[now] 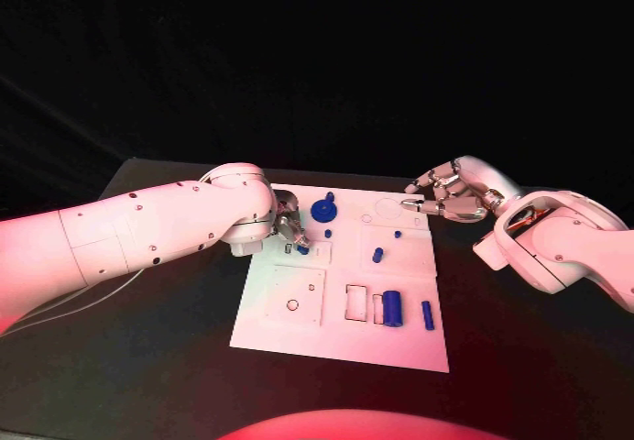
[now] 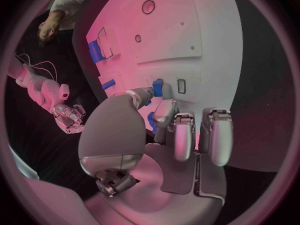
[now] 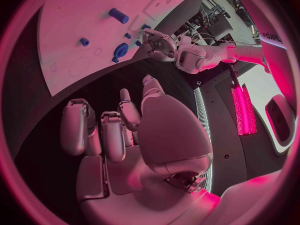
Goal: Assemble the parts on the task board
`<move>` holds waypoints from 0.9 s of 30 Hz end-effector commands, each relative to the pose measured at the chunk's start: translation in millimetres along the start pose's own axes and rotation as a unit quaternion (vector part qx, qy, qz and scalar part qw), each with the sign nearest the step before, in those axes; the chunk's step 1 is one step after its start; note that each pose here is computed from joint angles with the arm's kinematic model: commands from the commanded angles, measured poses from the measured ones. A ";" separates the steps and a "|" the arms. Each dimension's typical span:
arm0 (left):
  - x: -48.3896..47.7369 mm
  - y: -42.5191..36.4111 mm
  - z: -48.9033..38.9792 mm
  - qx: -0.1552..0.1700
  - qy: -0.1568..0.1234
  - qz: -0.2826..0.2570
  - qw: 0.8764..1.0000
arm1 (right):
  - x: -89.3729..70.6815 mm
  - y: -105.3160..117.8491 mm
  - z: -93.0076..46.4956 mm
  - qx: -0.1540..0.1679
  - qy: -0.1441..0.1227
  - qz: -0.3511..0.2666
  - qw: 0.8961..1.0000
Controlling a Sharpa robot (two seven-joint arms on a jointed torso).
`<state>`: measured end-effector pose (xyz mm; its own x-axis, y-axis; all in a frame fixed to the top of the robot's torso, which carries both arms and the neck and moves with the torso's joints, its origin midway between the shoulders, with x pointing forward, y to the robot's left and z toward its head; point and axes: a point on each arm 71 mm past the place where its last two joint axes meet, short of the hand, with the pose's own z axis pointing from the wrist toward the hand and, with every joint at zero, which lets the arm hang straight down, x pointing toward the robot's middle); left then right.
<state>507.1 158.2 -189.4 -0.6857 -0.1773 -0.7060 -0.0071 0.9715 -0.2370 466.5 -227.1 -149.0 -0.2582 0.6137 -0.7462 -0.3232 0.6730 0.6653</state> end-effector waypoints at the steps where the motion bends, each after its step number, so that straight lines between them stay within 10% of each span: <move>1: 2.9 -2.2 0.8 0.001 0.012 0.003 1.000 | 1.7 1.1 -0.3 -0.005 0.007 -0.004 1.000; 27: 1.8 2.1 2.4 -0.012 0.015 0.009 1.000 | 1.8 0.7 -0.4 -0.004 0.010 -0.004 1.000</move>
<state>509.2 159.4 -190.8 -0.6925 -0.1711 -0.7008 -0.0128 0.9742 -0.2252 466.1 -227.2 -149.1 -0.2616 0.6122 -0.7462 -0.3227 0.6731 0.6654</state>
